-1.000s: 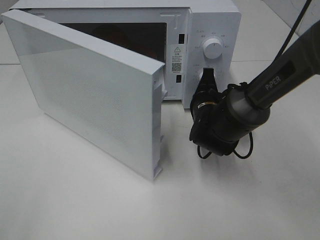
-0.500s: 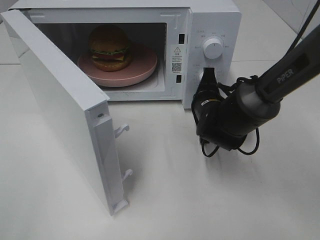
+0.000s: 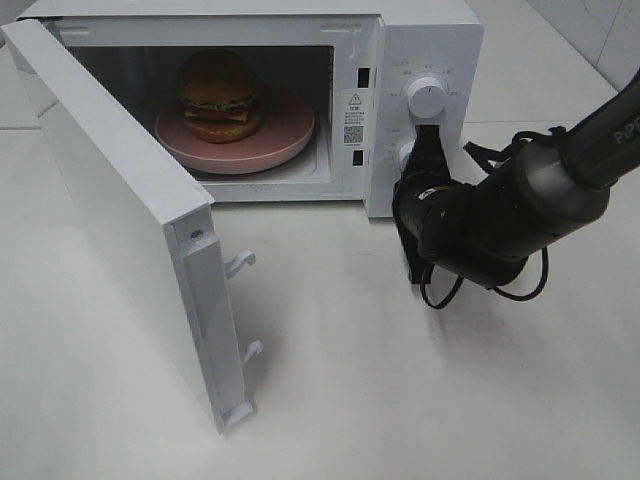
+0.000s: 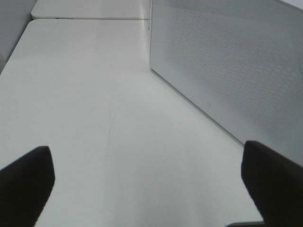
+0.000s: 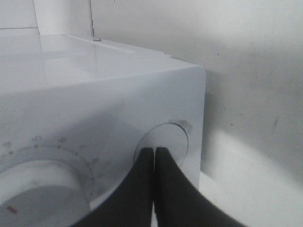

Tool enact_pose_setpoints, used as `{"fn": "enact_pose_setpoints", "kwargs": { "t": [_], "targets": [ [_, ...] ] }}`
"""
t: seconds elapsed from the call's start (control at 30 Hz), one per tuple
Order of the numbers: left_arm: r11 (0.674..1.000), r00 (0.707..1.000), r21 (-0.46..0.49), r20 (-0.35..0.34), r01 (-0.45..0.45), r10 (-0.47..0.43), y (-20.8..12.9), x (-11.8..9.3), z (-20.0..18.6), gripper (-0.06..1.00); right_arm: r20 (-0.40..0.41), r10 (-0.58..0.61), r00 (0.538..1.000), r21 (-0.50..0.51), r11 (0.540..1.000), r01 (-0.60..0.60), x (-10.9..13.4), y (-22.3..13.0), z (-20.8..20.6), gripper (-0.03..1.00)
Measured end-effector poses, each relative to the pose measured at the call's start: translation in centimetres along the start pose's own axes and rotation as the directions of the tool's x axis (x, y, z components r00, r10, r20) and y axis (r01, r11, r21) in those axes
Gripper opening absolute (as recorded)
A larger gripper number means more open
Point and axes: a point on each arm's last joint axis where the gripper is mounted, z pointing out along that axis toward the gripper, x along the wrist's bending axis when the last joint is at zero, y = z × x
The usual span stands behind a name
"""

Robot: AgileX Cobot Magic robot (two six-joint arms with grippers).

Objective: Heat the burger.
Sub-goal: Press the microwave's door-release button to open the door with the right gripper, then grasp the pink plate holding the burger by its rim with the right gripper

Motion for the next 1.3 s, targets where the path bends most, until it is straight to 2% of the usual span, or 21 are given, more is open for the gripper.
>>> {"fn": "enact_pose_setpoints", "kwargs": {
  "t": [0.4, 0.57, 0.6, 0.67, 0.7, 0.73, 0.8, 0.83, 0.9, 0.93, 0.97, 1.0, 1.03, 1.07, 1.1, 1.13, 1.17, 1.2, 1.23, 1.27, 1.3],
  "targets": [
    [1.0, 1.0, 0.0, 0.0, 0.0, 0.0, 0.0, 0.0, 0.0, 0.99, 0.091, -0.164, 0.982, 0.1, 0.983, 0.154, 0.0, 1.0, -3.6, 0.01],
    [1.0, 1.0, 0.0, 0.0, 0.0, 0.0, 0.0, 0.0, 0.0, 0.99, 0.115, -0.346, 0.931, 0.192, 0.927, 0.321, 0.3, 1.1, -5.3, 0.01],
    [1.0, 1.0, 0.0, 0.0, 0.0, 0.0, 0.0, 0.0, 0.0, 0.99, 0.114, -0.44, 0.891, 0.244, 0.881, 0.404, 0.4, 1.1, -5.8, 0.01],
    [1.0, 1.0, 0.0, 0.0, 0.0, 0.0, 0.0, 0.0, 0.0, 0.99, 0.117, -0.477, 0.871, 0.273, 0.859, 0.434, 0.4, 1.0, -6.0, 0.01],
    [1.0, 1.0, 0.0, 0.0, 0.0, 0.0, 0.0, 0.0, 0.0, 0.99, 0.11, -0.555, 0.824, 0.32, 0.805, 0.499, 0.6, 1.3, -6.3, 0.01],
    [1.0, 1.0, 0.0, 0.0, 0.0, 0.0, 0.0, 0.0, 0.0, 0.99, 0.11, -0.555, 0.824, 0.32, 0.805, 0.499, 0.6, 1.3, -6.3, 0.01],
    [1.0, 1.0, 0.0, 0.0, 0.0, 0.0, 0.0, 0.0, 0.0, 0.99, 0.096, -0.649, 0.755, 0.385, 0.723, 0.573, 0.8, 1.8, -6.6, 0.01],
    [1.0, 1.0, 0.0, 0.0, 0.0, 0.0, 0.0, 0.0, 0.0, 0.99, 0.096, -0.649, 0.755, 0.385, 0.723, 0.573, 0.8, 1.8, -6.6, 0.01],
    [1.0, 1.0, 0.0, 0.0, 0.0, 0.0, 0.0, 0.0, 0.0, 0.99, 0.068, -0.725, 0.685, 0.442, 0.638, 0.631, 1.0, 2.4, -6.9, 0.01],
    [1.0, 1.0, 0.0, 0.0, 0.0, 0.0, 0.0, 0.0, 0.0, 0.99, 0.068, -0.725, 0.685, 0.442, 0.638, 0.631, 1.0, 2.4, -6.9, 0.01],
    [1.0, 1.0, 0.0, 0.0, 0.0, 0.0, 0.0, 0.0, 0.0, 0.99, 0.054, -0.749, 0.66, 0.462, 0.605, 0.649, 1.0, 2.5, -7.0, 0.01],
    [1.0, 1.0, 0.0, 0.0, 0.0, 0.0, 0.0, 0.0, 0.0, 0.99, 0.026, -0.791, 0.611, 0.509, 0.536, 0.673, 1.1, 2.8, -7.3, 0.01],
    [1.0, 1.0, 0.0, 0.0, 0.0, 0.0, 0.0, 0.0, 0.0, 0.99, 0.026, -0.791, 0.611, 0.509, 0.536, 0.673, 1.1, 2.8, -7.3, 0.01],
    [1.0, 1.0, 0.0, 0.0, 0.0, 0.0, 0.0, 0.0, 0.0, 0.99, -0.007, -0.824, 0.566, 0.552, 0.469, 0.69, 1.2, 3.0, -7.5, 0.01],
    [1.0, 1.0, 0.0, 0.0, 0.0, 0.0, 0.0, 0.0, 0.0, 0.99, -0.007, -0.824, 0.566, 0.552, 0.469, 0.69, 1.2, 3.0, -7.5, 0.01],
    [1.0, 1.0, 0.0, 0.0, 0.0, 0.0, 0.0, 0.0, 0.0, 0.99, -0.033, -0.843, 0.537, 0.575, 0.423, 0.7, 1.2, 2.9, -7.6, 0.01],
    [1.0, 1.0, 0.0, 0.0, 0.0, 0.0, 0.0, 0.0, 0.0, 0.99, -0.09, -0.873, 0.48, 0.612, 0.332, 0.718, 1.5, 2.8, -7.8, 0.01],
    [1.0, 1.0, 0.0, 0.0, 0.0, 0.0, 0.0, 0.0, 0.0, 0.99, -0.09, -0.873, 0.48, 0.612, 0.332, 0.718, 1.5, 2.8, -7.8, 0.01],
    [1.0, 1.0, 0.0, 0.0, 0.0, 0.0, 0.0, 0.0, 0.0, 0.99, -0.123, -0.887, 0.446, 0.63, 0.277, 0.726, 1.7, 2.6, -7.9, 0.01],
    [1.0, 1.0, 0.0, 0.0, 0.0, 0.0, 0.0, 0.0, 0.0, 0.99, -0.19, -0.907, 0.376, 0.657, 0.167, 0.735, 2.1, 2.2, -8.1, 0.01],
    [1.0, 1.0, 0.0, 0.0, 0.0, 0.0, 0.0, 0.0, 0.0, 0.99, -0.19, -0.907, 0.376, 0.657, 0.167, 0.735, 2.1, 2.2, -8.1, 0.01]
  ]
}}
